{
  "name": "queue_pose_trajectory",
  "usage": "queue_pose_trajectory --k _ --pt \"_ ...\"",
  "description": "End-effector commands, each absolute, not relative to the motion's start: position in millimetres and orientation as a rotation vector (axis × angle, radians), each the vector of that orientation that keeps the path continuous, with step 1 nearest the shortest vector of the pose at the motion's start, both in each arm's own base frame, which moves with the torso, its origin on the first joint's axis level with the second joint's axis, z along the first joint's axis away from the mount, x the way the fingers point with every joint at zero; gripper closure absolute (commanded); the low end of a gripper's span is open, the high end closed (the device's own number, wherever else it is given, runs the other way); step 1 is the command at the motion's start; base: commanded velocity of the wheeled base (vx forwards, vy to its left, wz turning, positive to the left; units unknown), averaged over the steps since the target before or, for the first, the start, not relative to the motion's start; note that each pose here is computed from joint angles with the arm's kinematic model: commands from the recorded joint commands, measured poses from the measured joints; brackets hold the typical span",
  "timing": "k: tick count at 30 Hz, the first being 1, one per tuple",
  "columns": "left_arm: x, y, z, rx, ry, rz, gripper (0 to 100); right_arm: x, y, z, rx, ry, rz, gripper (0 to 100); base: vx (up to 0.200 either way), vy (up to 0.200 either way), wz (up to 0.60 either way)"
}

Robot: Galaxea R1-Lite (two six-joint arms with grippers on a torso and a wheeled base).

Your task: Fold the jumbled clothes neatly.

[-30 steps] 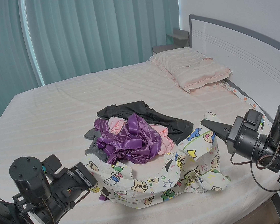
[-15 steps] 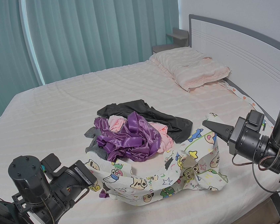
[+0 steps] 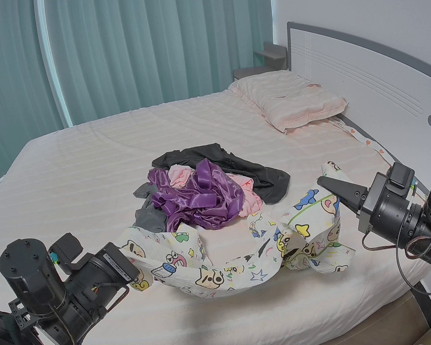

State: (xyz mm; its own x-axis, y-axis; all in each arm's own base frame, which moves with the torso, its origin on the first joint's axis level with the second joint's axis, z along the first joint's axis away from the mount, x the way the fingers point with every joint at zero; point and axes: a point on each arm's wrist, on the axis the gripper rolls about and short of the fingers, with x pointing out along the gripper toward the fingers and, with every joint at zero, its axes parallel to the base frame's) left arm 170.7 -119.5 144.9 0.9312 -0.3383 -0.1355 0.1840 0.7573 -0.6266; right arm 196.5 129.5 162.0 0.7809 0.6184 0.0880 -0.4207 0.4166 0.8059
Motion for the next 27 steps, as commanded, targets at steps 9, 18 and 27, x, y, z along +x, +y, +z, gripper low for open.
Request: queue_pose_trajectory --k 9,18,27 --pt "163.0 -112.9 148.5 -0.664 0.230 -0.293 100 196.0 129.3 163.2 0.936 0.233 0.663 100 0.000 0.111 0.00" --pt "162.9 -112.7 148.8 -0.665 0.228 -0.291 100 196.4 129.1 163.5 0.938 0.231 0.661 100 0.000 0.200 0.00" --pt "161.4 -112.4 147.2 -0.660 0.235 -0.291 100 198.9 126.8 164.2 0.940 0.221 0.650 100 0.000 0.200 0.00"
